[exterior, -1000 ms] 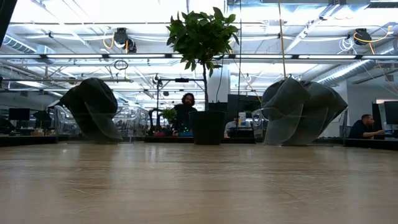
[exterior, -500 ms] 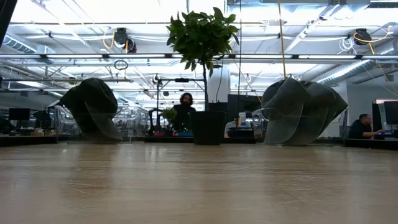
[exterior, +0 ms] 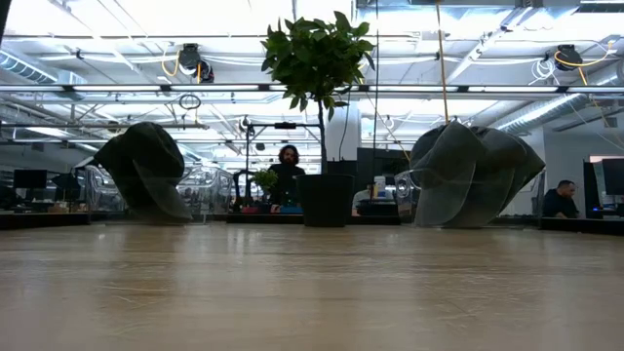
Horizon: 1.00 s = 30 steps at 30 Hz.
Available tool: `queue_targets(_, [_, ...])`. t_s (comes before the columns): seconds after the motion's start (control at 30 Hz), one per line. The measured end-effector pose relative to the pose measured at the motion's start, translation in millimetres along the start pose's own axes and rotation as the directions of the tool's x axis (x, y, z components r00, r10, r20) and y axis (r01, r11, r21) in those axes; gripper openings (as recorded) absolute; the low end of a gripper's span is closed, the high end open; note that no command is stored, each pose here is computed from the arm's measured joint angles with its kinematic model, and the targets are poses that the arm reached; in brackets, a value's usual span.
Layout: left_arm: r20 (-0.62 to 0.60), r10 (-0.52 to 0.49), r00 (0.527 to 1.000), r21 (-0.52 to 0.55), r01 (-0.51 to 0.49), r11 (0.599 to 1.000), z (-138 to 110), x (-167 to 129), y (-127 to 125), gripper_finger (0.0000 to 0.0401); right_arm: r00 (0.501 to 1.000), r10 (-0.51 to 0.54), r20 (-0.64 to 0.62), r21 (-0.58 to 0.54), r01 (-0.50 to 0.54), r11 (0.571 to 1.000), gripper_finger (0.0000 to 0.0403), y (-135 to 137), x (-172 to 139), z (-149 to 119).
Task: Pick & Place hat
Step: Put the black cap into the left transparent bin
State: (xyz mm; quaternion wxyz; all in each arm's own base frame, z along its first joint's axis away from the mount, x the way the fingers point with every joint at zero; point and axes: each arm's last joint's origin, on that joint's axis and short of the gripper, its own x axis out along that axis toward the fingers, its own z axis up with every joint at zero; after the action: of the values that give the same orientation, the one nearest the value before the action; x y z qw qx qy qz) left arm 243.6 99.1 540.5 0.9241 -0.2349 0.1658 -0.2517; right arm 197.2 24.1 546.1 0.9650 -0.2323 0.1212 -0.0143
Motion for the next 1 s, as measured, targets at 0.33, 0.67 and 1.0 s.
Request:
queue_targets(0.33, [0.131, 0.148, 0.98, 0.263, -0.178, 0.948, -2, -23, -43, 0.0109, 0.987, -0.158, -0.01, 0.113, 0.158, 0.981, 0.0, -26, 51, -5])
queue_targets(0.67, [0.235, 0.262, 0.936, 0.528, -0.35, 0.774, -13, -34, -88, 0.0095, 0.939, -0.342, 0.039, 0.106, 0.337, 0.936, 0.0, -53, 103, -11])
queue_targets(1.0, [0.342, 0.435, 0.833, 0.744, -0.523, 0.417, -19, -41, -107, 0.0134, 0.872, -0.485, 0.07, 0.191, 0.465, 0.864, 0.0, -72, 115, -13])
